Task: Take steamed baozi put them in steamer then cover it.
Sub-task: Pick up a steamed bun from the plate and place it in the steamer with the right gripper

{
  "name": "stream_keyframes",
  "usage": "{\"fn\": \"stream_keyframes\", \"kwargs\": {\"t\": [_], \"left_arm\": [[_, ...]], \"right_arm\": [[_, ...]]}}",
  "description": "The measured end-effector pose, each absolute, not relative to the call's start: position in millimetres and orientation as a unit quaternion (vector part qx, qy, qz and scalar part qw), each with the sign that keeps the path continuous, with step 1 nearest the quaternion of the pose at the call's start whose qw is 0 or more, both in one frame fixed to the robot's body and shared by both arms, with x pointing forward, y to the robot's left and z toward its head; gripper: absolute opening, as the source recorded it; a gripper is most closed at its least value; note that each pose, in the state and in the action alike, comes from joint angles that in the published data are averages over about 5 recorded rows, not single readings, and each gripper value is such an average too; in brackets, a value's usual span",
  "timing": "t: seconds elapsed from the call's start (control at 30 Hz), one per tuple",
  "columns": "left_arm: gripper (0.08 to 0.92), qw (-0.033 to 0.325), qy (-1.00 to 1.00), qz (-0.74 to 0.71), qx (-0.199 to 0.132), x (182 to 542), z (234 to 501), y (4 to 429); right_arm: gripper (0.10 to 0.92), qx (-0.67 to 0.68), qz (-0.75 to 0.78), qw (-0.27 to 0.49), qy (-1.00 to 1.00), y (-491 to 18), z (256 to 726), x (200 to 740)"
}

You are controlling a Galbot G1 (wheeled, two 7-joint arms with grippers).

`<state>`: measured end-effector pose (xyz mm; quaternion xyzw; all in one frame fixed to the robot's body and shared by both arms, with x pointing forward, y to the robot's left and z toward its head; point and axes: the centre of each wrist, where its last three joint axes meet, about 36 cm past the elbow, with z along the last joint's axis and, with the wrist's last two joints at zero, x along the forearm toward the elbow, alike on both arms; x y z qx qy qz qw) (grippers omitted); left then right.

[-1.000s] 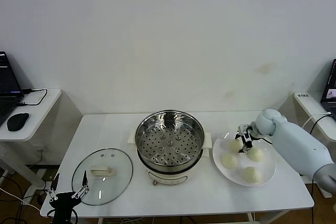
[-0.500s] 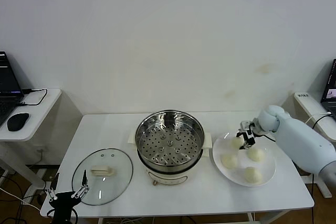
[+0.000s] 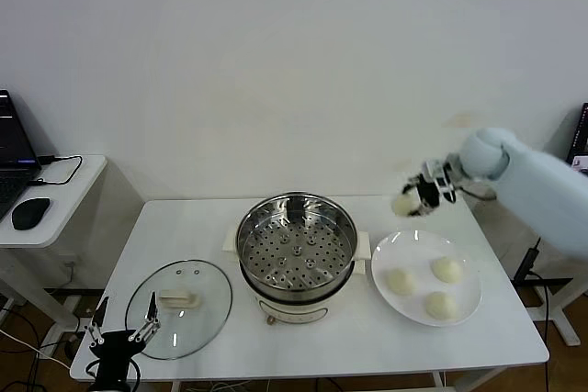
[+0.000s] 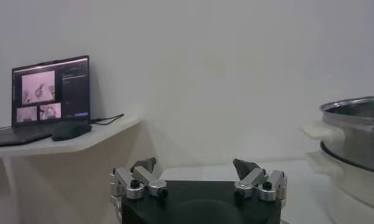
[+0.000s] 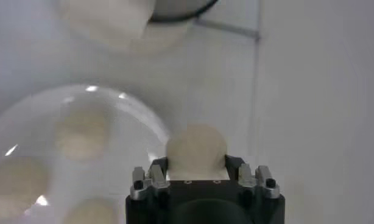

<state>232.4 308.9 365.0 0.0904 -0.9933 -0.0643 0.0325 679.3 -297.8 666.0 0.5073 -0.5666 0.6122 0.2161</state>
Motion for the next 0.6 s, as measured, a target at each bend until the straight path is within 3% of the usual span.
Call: {"fn": "stream_keyframes", "kwargs": {"t": [0.23,0.6], "left_arm": [[0.823,0.031,-0.993,-0.064,0.094,233.1,365.6,315.0],[0.823,0.029,-0.992,-0.062,0.107,230.8,368.1,317.9]], "right_arm": [[0.594,0.553,0.631,0.151,-0.522,-225.4,681.5,680.7],[0.592,0.613,0.680,0.065,-0.398,-125.4,652.0,668.4]]}}
